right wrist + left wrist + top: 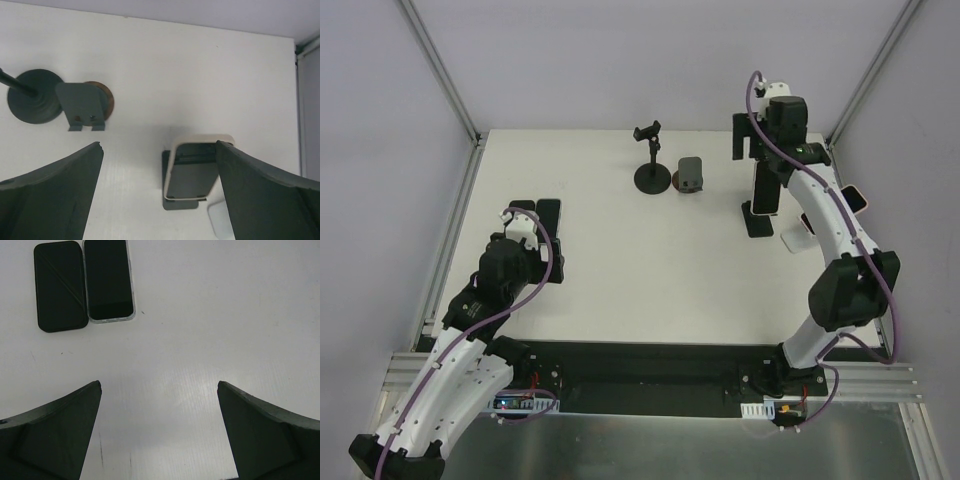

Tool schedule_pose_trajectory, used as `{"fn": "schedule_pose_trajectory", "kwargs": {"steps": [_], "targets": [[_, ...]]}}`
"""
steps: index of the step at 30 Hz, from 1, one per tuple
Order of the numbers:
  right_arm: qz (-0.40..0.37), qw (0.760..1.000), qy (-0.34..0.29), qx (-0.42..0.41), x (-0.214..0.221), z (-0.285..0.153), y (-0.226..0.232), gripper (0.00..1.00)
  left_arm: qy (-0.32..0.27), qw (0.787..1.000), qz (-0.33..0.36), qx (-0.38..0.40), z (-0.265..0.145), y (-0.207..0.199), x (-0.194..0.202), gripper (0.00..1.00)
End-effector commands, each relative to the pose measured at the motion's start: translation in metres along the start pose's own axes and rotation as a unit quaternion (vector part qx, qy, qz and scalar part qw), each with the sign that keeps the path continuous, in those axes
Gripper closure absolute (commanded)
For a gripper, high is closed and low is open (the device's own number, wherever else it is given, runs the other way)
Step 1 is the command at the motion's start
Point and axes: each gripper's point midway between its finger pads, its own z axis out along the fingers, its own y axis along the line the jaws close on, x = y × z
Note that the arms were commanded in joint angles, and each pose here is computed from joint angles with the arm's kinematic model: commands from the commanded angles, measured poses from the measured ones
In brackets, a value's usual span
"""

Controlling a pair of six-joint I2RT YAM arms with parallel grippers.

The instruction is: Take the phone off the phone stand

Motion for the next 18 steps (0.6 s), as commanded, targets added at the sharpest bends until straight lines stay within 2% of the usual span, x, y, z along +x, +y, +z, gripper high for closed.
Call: {"fn": "schedule_pose_trajectory", "kwargs": {"steps": [1, 7, 18], "targets": [[-0.002, 0.999, 0.047, -0.019, 0.04, -0.014, -0.025, 0.04, -0.022, 1.0, -0.009, 0.018, 0.0, -0.008, -0.012, 0.01], [0.031, 0.996, 0.074, -0.044, 0.072, -0.007, -0.041, 0.04, -0.012, 0.999, -0.004, 0.03, 0.005, -0.013, -0.011, 0.02], [0.047, 0.995, 0.076, -0.046, 0.092, 0.017, -0.056, 0.04, -0.005, 1.0, -0.002, 0.03, 0.008, -0.013, -0.008, 0.02]]}}
